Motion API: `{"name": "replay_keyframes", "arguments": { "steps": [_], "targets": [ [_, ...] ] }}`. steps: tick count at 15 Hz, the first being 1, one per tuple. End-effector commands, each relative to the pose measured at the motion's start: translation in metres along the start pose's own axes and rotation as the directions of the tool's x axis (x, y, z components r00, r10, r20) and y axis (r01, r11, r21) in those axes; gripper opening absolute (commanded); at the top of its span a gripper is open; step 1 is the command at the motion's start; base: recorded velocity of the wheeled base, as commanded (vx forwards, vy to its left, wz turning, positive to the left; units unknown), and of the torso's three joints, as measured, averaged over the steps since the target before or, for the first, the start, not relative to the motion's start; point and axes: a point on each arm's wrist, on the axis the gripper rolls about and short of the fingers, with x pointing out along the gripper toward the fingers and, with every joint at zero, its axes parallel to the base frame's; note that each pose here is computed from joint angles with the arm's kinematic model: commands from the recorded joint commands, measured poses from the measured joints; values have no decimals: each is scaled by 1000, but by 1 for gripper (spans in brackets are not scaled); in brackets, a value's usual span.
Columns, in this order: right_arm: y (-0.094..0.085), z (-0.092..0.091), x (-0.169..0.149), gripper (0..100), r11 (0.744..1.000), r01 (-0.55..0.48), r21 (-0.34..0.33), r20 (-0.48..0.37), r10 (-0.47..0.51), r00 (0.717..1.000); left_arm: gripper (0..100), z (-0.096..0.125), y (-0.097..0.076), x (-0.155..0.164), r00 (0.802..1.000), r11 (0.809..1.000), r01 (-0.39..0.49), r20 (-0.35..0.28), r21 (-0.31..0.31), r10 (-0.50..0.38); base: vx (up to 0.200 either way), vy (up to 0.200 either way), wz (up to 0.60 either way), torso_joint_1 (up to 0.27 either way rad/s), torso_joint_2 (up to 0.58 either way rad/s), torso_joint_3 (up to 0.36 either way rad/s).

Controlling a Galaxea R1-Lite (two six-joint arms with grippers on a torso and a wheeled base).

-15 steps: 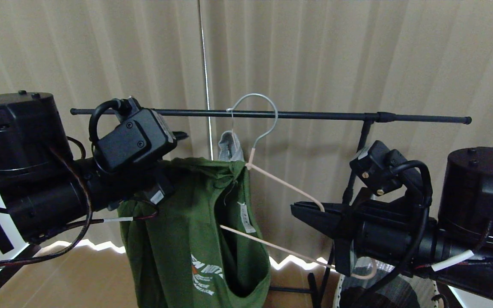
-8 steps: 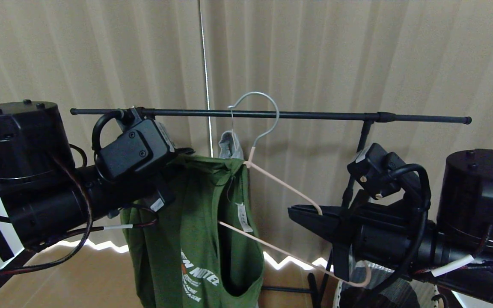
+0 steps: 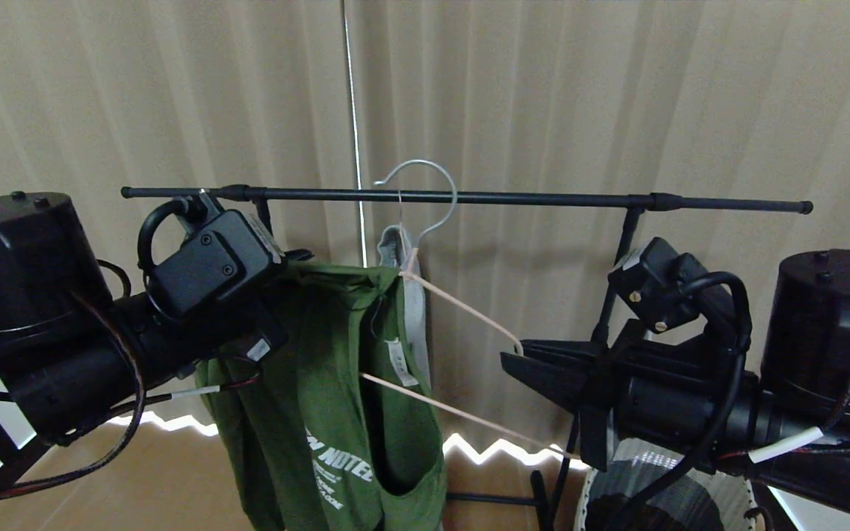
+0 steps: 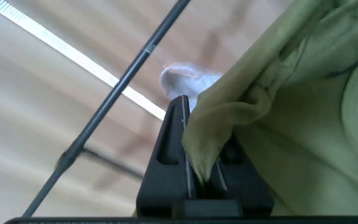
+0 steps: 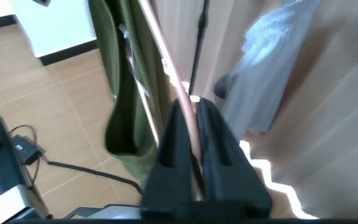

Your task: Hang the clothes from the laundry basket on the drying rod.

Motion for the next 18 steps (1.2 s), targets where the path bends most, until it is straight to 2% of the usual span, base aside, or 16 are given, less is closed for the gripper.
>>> {"name": "replay_keyframes", "arguments": {
  "steps": [1, 3, 6, 8, 9, 11, 12, 14, 18],
  "targets": [
    [-5, 0, -1, 100, 1000, 20, 4, 1, -20, 1000, 0, 0, 1, -2, 999, 1000, -24, -22, 1, 24, 0, 0, 0, 0, 0, 0],
    [-14, -2, -5, 100, 998, 56, -11, 1, -56, 998, 0, -3, 3, -8, 996, 998, -64, -68, 2, 64, 0, 0, 0, 0, 0, 0],
    [-18, -4, -13, 100, 997, 78, -22, 4, -78, 997, 0, -15, 6, -14, 973, 991, -131, -191, -15, 126, 0, 0, 0, 0, 0, 0],
    [-25, -6, -15, 100, 994, 106, -15, -2, -106, 994, 0, -23, 5, -15, 950, 980, -184, -270, -74, 158, 0, 0, 0, 0, 0, 0],
    [-26, -8, -15, 100, 994, 112, -14, -8, -112, 994, 0, -24, 6, -15, 941, 974, -207, -290, -90, 173, 0, 0, 0, 0, 0, 0],
    [-27, -15, -13, 100, 993, 114, -12, -38, -115, 993, 0, -25, 6, -11, 916, 948, -273, -344, -161, 206, 0, 0, 0, 0, 0, 0],
    [-27, -15, -13, 100, 993, 114, -12, -38, -115, 993, 0, -26, 7, -9, 912, 940, -288, -354, -185, 209, 0, 0, 0, 0, 0, 0],
    [-26, -15, -12, 100, 994, 107, -14, -39, -108, 993, 0, -24, 7, -2, 910, 907, -319, -355, -275, 213, 0, 0, 0, 0, 0, 0],
    [-9, -18, -3, 100, 999, 37, -30, -58, -38, 998, 0, 4, 3, 7, 948, 863, -286, -253, -417, 193, 0, 0, 0, 0, 0, 0]
  ]
}}
